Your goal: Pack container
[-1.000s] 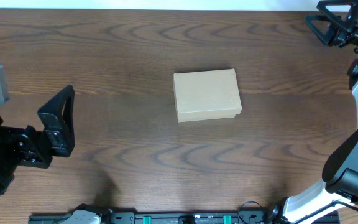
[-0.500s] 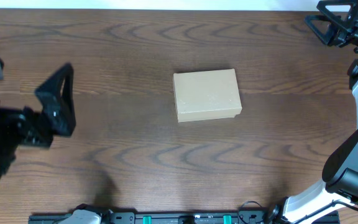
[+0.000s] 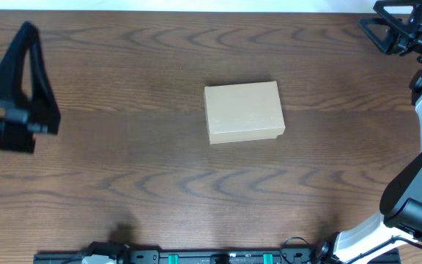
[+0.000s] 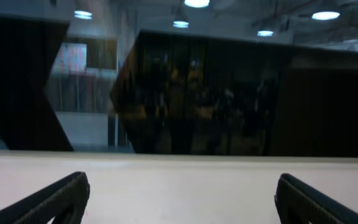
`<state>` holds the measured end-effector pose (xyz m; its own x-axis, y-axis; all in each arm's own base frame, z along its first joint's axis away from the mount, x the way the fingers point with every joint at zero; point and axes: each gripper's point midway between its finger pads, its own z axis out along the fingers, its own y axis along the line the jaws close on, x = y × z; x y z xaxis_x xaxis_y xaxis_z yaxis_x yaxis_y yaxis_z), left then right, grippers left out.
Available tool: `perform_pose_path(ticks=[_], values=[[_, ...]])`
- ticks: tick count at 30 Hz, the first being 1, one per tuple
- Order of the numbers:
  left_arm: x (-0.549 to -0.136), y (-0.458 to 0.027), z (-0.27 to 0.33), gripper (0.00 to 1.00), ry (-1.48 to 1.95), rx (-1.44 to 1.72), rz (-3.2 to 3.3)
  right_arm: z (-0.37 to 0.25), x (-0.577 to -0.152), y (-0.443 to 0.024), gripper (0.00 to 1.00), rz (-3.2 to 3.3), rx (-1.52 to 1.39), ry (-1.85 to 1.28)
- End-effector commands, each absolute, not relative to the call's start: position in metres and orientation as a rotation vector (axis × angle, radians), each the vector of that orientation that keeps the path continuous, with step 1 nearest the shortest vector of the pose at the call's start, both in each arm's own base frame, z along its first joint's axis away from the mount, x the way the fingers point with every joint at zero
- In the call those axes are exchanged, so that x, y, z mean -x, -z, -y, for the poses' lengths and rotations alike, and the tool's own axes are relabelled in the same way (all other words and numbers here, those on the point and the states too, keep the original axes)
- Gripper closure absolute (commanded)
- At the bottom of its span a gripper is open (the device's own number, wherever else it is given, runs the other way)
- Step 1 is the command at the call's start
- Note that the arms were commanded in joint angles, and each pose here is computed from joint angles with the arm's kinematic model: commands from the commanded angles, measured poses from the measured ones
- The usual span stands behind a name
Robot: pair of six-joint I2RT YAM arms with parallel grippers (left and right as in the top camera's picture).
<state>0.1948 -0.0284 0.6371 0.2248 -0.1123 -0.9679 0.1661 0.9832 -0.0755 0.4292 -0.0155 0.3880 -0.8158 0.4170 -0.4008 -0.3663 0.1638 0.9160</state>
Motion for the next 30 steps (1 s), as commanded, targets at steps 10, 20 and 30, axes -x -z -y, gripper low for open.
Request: perform_pose_path(ticks=[10, 20, 30], values=[[-0.214, -0.497, 0.019, 0.05, 0.037, -0.133, -1.527, 0.018, -0.428, -0.387, 0.01, -1.865, -0.049, -1.708], [-0.216, -0.407, 0.022, 0.05, 0.019, -0.169, -1.449, 0.018, -0.428, -0.387, 0.01, -1.865, -0.05, -1.709], [-0.202, -0.406, 0.02, 0.05, -0.013, -0.152, -1.125, 0.018, -0.428, -0.387, 0.01, -1.865, -0.05, -1.709]])
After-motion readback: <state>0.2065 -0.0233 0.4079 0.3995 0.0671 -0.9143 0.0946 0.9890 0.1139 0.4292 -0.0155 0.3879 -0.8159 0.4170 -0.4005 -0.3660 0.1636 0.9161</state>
